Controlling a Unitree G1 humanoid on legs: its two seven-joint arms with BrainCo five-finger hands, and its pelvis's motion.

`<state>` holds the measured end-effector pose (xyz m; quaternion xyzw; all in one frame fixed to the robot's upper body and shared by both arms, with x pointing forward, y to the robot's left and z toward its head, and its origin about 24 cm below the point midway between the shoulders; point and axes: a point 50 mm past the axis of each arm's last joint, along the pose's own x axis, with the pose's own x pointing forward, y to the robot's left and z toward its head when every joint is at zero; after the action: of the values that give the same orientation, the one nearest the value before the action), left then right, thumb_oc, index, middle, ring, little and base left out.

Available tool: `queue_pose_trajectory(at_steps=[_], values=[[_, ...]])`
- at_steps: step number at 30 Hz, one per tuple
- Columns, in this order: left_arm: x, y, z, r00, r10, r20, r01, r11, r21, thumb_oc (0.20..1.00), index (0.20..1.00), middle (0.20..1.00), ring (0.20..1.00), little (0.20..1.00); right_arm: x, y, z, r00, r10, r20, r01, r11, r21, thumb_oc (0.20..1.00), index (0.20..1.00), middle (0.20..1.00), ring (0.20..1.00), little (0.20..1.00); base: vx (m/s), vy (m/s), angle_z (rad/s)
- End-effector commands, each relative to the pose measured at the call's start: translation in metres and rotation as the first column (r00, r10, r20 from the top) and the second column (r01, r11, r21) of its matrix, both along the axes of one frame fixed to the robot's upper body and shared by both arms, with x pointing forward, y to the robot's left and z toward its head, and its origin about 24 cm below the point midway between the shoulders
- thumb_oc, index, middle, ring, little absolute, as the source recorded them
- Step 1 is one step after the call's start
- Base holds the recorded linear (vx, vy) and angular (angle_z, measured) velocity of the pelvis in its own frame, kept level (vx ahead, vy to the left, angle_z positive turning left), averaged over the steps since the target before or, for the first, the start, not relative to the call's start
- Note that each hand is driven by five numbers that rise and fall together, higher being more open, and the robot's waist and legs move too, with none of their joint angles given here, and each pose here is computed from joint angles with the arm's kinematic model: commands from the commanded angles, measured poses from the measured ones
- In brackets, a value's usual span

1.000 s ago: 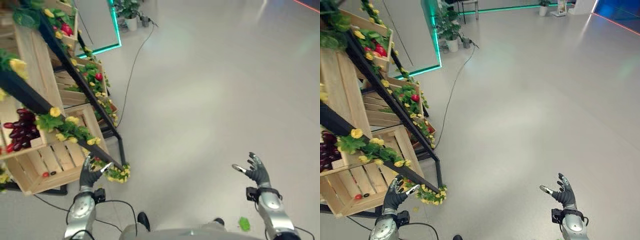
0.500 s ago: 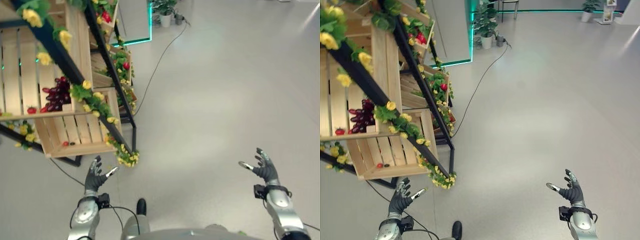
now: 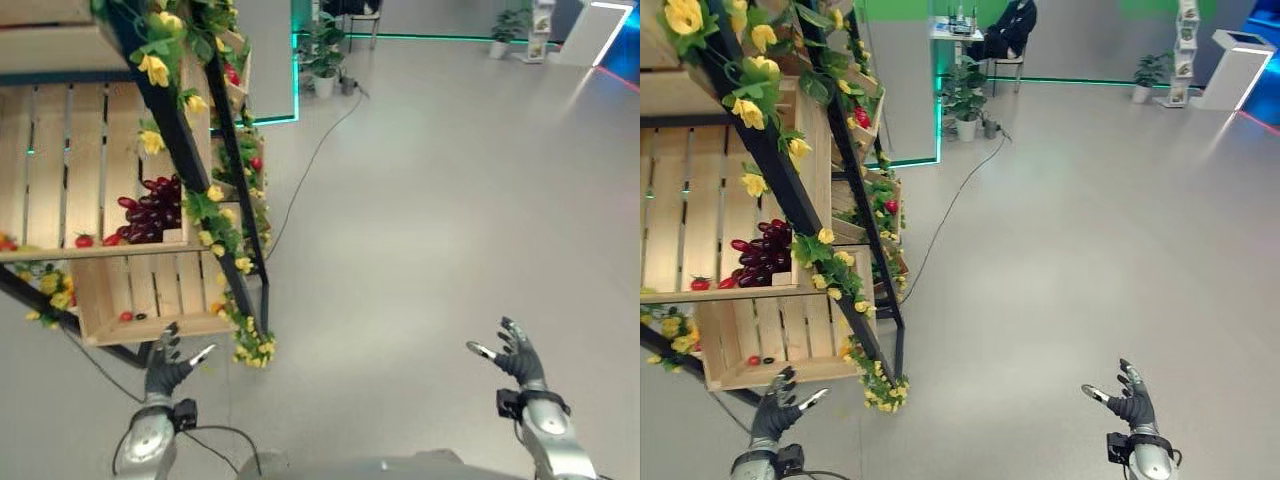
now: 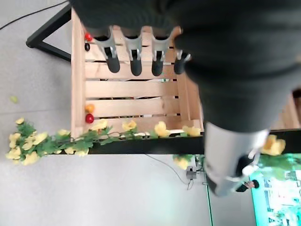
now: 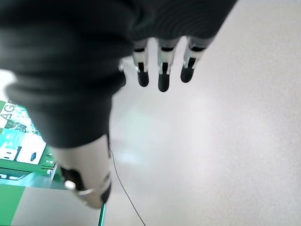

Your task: Pick up the fruits from the basket on one side to the basket on the other side

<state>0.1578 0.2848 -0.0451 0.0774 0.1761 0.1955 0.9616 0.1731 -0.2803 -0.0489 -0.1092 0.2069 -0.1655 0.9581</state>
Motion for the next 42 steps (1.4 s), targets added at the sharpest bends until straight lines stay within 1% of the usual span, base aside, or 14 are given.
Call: queue_pose_trajectory(at_steps=[1,4,5,6,12,19,27,33,38,42], values=[[0.015,-0.009,0.022,0.99,-0.076,0.118,0.07,0.996,0.054,1.0,1.0,1.0,1.0,1.0,0.022,-0.011,0.024,0.993,0.011,0.113,-0.007,0.999,-0.043,1.0,1.0,1.0,1.0,1.0,-0.17,0.131,0.27],[0.014,-0.009,0.022,0.99,-0.1,0.098,0.092,0.993,0.075,1.0,1.0,1.0,1.0,1.0,0.018,-0.01,0.017,0.996,0.006,0.084,-0.003,0.999,-0.032,1.0,1.0,1.0,1.0,1.0,-0.21,0.118,-0.63],[0.015,-0.009,0.021,0.99,-0.109,0.094,0.102,0.991,0.081,1.0,1.0,1.0,1.0,1.0,0.012,-0.01,0.014,0.998,0.006,0.069,-0.004,1.0,-0.025,1.0,1.0,1.0,1.0,1.0,-0.08,0.179,-0.33],[0.009,-0.008,0.017,0.991,-0.109,0.073,0.103,0.991,0.082,1.0,1.0,1.0,1.0,1.0,0.003,-0.011,0.009,0.999,0.018,0.035,-0.017,0.999,-0.031,1.0,1.0,1.0,1.0,1.0,-0.06,0.154,0.29],[0.007,-0.005,0.015,0.994,-0.087,0.066,0.082,0.994,0.075,1.0,1.0,1.0,1.0,1.0,0.011,-0.004,0.01,0.997,0.062,0.037,-0.061,0.998,-0.028,1.0,1.0,1.0,1.0,1.0,-0.09,-0.061,0.71],[0.006,-0.011,0.008,0.996,-0.08,0.047,0.078,0.996,0.047,1.0,1.0,1.0,1.0,1.0,0.014,-0.006,0.014,0.997,0.062,0.043,-0.061,0.998,-0.033,1.0,1.0,1.0,1.0,1.0,-0.01,-0.076,-0.58],[0.006,-0.021,0.003,0.994,-0.102,0.035,0.101,0.995,0.015,1.0,1.0,1.0,1.0,1.0,0.014,-0.017,0.02,0.998,0.027,0.064,-0.023,0.998,-0.058,1.0,1.0,1.0,1.0,1.0,0.02,-0.069,-0.13],[0.01,-0.026,0.004,0.991,-0.123,0.048,0.122,0.992,0.01,1.0,1.0,1.0,1.0,1.0,0.007,-0.028,0.022,0.998,-0.015,0.062,0.02,0.996,-0.084,1.0,1.0,1.0,1.0,1.0,0.01,-0.02,-0.02],[0.015,-0.029,0.011,0.983,-0.169,0.068,0.165,0.985,0.055,1.0,1.0,1.0,1.0,1.0,-0.001,-0.04,0.028,0.996,-0.051,0.072,0.06,0.991,-0.117,1.0,1.0,1.0,1.0,1.0,-0.01,-0.006,-0.18],[0.023,-0.03,0.021,0.974,-0.198,0.109,0.189,0.978,0.085,1.0,1.0,1.0,1.0,1.0,-0.002,-0.051,0.039,0.99,-0.084,0.116,0.1,0.984,-0.145,1.0,1.0,1.0,1.0,1.0,-0.03,-0.039,-0.52]])
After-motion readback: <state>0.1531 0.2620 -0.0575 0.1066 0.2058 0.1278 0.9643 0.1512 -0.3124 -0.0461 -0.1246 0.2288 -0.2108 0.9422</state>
